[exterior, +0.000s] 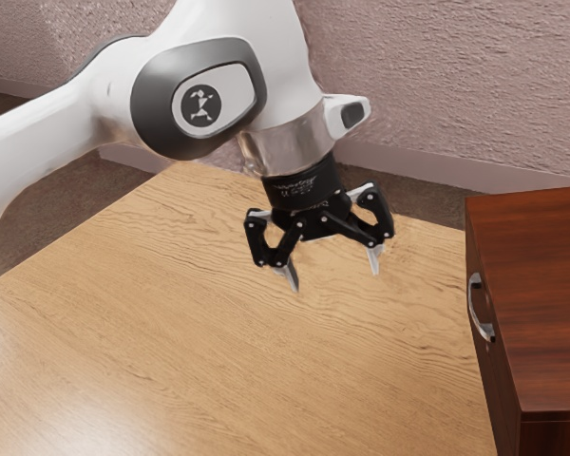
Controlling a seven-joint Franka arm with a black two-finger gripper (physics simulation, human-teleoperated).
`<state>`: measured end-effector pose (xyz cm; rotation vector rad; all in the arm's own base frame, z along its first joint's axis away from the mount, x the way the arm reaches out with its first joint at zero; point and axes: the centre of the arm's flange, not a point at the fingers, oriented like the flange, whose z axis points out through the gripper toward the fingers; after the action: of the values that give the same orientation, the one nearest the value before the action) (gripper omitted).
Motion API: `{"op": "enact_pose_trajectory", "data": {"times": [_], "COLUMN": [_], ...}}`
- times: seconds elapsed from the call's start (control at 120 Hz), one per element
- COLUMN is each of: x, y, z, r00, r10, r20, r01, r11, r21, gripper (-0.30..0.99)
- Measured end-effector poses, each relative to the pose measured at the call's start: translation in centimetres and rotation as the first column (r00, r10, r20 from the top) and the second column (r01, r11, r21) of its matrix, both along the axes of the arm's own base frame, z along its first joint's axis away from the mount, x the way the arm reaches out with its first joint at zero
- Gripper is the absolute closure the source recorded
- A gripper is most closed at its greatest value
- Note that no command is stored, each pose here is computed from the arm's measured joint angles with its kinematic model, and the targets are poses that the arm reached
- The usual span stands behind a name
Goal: Pull the drawer handle with one arm to open the drawer
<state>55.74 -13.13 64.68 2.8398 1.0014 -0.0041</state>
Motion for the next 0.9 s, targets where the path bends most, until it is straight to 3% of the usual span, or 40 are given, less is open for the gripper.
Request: {"op": "enact_pose_trajectory", "data": {"times": [0.1,0.267,0.9], "x": [0.5,0.9,3.3], "y": [1.1,-3.7,-5.9], "z": [-0.3,-2.5,-7.4], "r00": [0.996,0.995,0.968], "r10": [0.088,0.096,0.234], "r20": [-0.009,-0.03,0.09], "r01": [-0.088,-0.096,-0.228], "r11": [0.996,0.995,0.971], "r21": [0.011,0.016,-0.071], "gripper": [0.0,0.0,0.0]}}
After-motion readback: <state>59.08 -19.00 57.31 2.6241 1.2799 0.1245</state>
